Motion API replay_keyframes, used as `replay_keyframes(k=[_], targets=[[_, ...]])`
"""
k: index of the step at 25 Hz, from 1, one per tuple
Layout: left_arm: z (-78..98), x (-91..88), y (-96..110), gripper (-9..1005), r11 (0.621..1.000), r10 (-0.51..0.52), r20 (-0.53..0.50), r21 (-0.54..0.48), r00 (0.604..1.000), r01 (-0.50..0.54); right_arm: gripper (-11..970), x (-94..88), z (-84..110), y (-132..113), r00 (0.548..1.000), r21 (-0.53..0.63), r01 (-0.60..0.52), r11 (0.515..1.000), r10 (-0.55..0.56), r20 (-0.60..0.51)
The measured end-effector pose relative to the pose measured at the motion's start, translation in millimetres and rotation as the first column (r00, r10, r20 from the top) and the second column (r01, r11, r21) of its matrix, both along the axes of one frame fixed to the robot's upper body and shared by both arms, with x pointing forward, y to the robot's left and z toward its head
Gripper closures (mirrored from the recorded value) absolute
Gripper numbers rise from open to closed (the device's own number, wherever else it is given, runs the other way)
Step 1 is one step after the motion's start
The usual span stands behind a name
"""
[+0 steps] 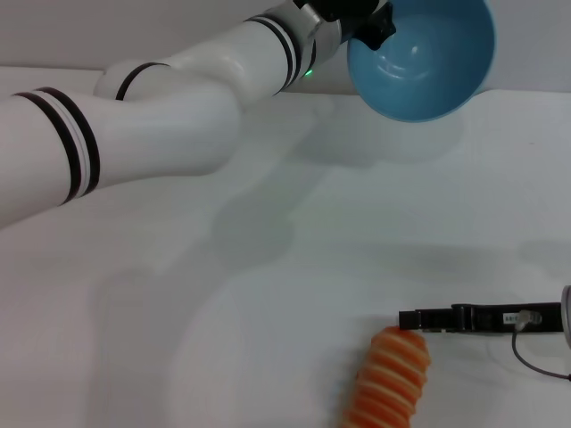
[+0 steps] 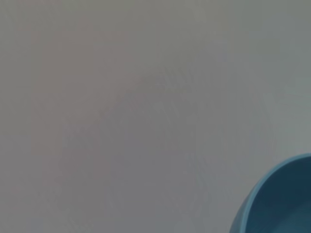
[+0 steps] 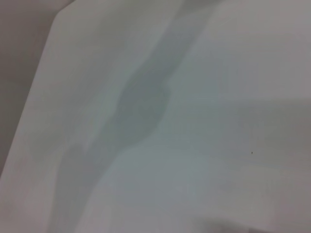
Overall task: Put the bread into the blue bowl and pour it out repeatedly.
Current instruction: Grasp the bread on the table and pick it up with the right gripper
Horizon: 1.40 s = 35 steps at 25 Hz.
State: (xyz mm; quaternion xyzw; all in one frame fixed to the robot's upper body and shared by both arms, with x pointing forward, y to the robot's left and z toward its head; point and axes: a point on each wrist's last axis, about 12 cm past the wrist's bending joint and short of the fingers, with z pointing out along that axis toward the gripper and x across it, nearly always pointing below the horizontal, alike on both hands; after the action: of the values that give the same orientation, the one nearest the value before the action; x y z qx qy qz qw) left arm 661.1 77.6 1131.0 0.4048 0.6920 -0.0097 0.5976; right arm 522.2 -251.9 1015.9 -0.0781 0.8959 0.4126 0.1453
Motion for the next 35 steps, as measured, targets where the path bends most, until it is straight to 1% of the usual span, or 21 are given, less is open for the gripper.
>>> replay_keyframes(k=[3,7,10,29,31,32,33,34,35], targets=[[-0.1,-0.3,0,996,1.0,-0.002,0.003,0.001,1.0,0.002,345,-0.9,-0.9,0,1.0,-0.01,-0.011,1.0,0.011,-0.003],[0.6,-0.3,-1,995,1.0,-0.005,0.007,0.001,1.0,0.005,350,-2.1,-2.7,6,0.997,-0.044,-0.072,0.996,0.072,-0.009],[0.6,-0.3,-1,995,1.0,-0.005,0.007,0.001,1.0,0.005,353,-1.6,-2.4,10,0.995,-0.051,-0.096,0.994,0.096,-0.004],[-0.3,-0.7,0,996,1.0,-0.002,0.004,-0.003,1.0,0.002,377,-0.2,-1.2,17,0.989,-0.043,-0.14,0.989,0.142,0.043],[-0.7,-0.9,0,996,1.0,-0.001,0.002,-0.003,1.0,0.001,457,-0.2,-0.4,17,0.987,-0.031,-0.143,0.989,0.145,0.066],[-0.8,-1.0,0,996,1.0,0.0,0.002,-0.004,1.0,0.0,498,-0.2,1.9,18,0.984,-0.002,-0.145,0.989,0.144,0.104],[-0.8,-1.0,0,996,1.0,0.0,0.002,-0.004,1.0,0.0,538,-0.2,1.9,18,0.984,-0.002,-0.145,0.989,0.144,0.104],[-0.7,-1.1,0,996,1.0,-0.001,0.002,-0.005,1.0,0.001,578,-0.6,4.1,19,0.982,0.027,-0.142,0.99,0.137,0.13],[-0.7,-1.2,0,996,1.0,0.0,0.002,-0.006,1.0,0.0,594,-0.8,5.8,18,0.98,0.048,-0.139,0.989,0.13,0.151]])
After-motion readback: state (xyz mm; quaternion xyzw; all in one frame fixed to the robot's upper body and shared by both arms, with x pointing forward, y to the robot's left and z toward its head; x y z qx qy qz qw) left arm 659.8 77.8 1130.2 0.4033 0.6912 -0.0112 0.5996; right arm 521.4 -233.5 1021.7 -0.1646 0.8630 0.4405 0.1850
